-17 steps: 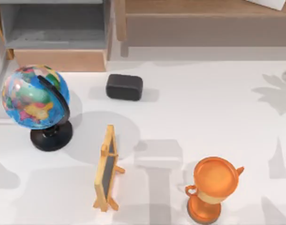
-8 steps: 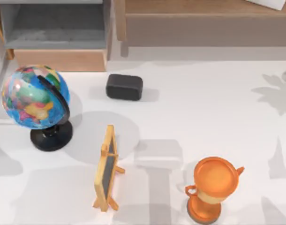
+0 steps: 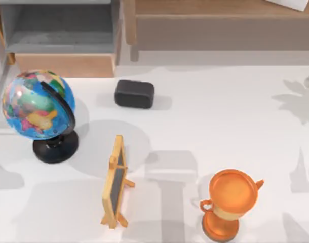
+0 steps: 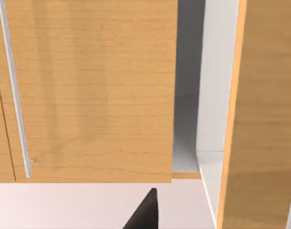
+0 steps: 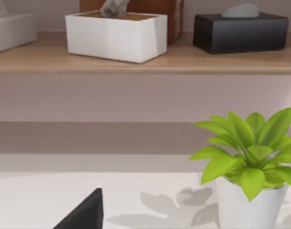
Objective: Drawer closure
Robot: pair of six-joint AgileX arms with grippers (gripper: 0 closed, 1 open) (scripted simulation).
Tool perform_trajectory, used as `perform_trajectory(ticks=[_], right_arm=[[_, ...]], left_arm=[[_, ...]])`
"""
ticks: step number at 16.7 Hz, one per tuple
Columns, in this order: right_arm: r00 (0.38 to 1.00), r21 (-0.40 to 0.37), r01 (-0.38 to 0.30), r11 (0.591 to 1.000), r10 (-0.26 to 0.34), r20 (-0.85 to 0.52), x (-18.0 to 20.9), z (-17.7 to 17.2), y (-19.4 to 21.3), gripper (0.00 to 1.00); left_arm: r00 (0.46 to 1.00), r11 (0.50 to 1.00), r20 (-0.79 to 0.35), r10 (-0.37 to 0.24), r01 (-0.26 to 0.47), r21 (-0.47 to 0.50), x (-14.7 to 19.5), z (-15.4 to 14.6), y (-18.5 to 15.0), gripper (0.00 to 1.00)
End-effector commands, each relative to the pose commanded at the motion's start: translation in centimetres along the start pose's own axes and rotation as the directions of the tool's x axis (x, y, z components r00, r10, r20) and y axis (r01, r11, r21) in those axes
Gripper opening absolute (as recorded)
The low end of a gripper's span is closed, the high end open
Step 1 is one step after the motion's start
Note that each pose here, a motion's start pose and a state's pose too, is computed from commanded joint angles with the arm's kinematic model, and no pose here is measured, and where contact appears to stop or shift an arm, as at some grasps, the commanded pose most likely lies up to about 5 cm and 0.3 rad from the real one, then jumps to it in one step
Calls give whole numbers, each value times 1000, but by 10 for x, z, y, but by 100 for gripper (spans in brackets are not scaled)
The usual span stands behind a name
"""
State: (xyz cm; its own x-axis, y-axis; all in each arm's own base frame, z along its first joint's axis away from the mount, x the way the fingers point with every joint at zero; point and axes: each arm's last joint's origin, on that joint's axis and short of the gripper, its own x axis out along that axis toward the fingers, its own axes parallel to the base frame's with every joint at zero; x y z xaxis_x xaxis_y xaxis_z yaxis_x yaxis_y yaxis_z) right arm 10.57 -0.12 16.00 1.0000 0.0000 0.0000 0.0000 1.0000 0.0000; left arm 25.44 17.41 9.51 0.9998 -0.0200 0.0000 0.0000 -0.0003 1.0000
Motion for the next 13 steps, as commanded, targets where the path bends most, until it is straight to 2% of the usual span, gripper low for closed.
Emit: perform_trajectory(ticks=[6,13], right_arm=[[1000,0,0,1000,0,0,0,0,0,100],[1000,0,0,1000,0,0,0,0,0,100]], left_arm=[[1000,1000,0,0,0,0,0,0,0,2],[1000,1000,0,0,0,0,0,0,0,0]])
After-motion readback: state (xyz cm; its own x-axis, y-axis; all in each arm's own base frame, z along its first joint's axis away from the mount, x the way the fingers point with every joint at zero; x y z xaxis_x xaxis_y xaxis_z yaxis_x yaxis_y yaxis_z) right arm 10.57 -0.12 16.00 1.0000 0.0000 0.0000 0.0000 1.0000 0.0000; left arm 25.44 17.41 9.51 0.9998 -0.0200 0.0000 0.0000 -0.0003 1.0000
